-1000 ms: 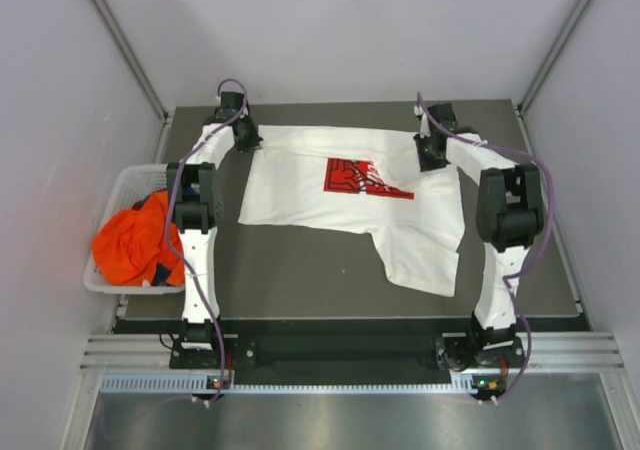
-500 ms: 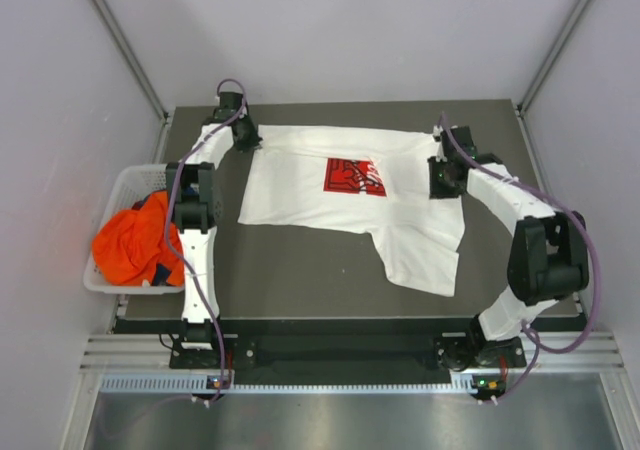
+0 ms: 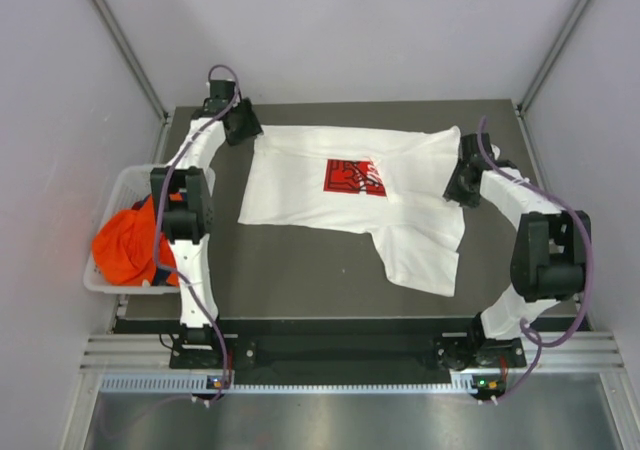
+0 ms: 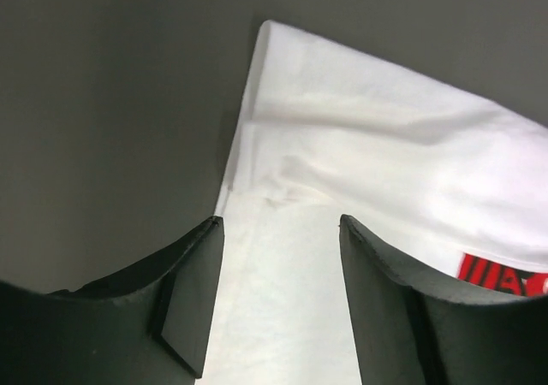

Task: Fold and stack the t-shirts
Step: Fold the tshirt

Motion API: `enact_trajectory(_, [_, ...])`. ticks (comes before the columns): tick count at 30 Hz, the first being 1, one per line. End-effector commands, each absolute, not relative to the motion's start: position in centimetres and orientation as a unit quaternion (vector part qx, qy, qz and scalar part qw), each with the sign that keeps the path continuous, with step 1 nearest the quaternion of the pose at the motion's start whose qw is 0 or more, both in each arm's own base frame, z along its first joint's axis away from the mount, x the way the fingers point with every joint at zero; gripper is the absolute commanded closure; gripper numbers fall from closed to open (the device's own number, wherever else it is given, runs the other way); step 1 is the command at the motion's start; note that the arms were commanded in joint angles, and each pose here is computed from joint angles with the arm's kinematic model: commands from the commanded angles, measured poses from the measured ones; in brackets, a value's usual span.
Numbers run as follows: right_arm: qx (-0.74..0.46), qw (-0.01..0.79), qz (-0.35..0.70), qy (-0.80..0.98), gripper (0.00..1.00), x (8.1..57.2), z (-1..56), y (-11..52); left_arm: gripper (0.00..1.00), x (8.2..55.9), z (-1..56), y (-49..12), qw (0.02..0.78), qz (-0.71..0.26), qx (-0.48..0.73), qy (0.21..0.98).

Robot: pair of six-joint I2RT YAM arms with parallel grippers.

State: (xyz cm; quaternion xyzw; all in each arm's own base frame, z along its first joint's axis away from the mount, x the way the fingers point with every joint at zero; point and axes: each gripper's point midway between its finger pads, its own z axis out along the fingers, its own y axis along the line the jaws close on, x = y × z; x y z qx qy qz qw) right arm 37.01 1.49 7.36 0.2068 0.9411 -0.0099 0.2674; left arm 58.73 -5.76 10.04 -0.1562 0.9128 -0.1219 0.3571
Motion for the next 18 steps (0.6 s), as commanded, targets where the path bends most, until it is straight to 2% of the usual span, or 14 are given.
enact_trajectory(1, [0.245, 0.282, 0.003, 0.928, 0.62, 38.4, 6.7, 0.9, 0.39, 57.0, 16.6, -8.7, 0.403, -0.143, -0.131, 0.895])
enact_trajectory(5, [0.265, 0.278, 0.024, 0.923, 0.61, 38.7, 5.9, 0.7, 0.44, 53.0, 16.9, -18.4, 0.388, -0.229, -0.074, 0.89])
enact_trajectory(11, [0.301, 0.293, 0.048, 0.906, 0.6, 39.4, 4.8, -0.2, 0.45, 47.9, 15.9, -31.3, 0.36, -0.343, -0.028, 0.867])
enact_trajectory(15, [0.303, 0.288, 0.063, 0.906, 0.62, 39.6, 4.0, 0.2, 0.45, 46.6, 13.9, -36.1, 0.333, -0.384, -0.035, 0.861])
enact_trajectory(18, [0.306, 0.287, 0.075, 0.905, 0.69, 39.4, 3.7, 0.4, 0.45, 45.4, 11.7, -38.6, 0.302, -0.399, -0.039, 0.865])
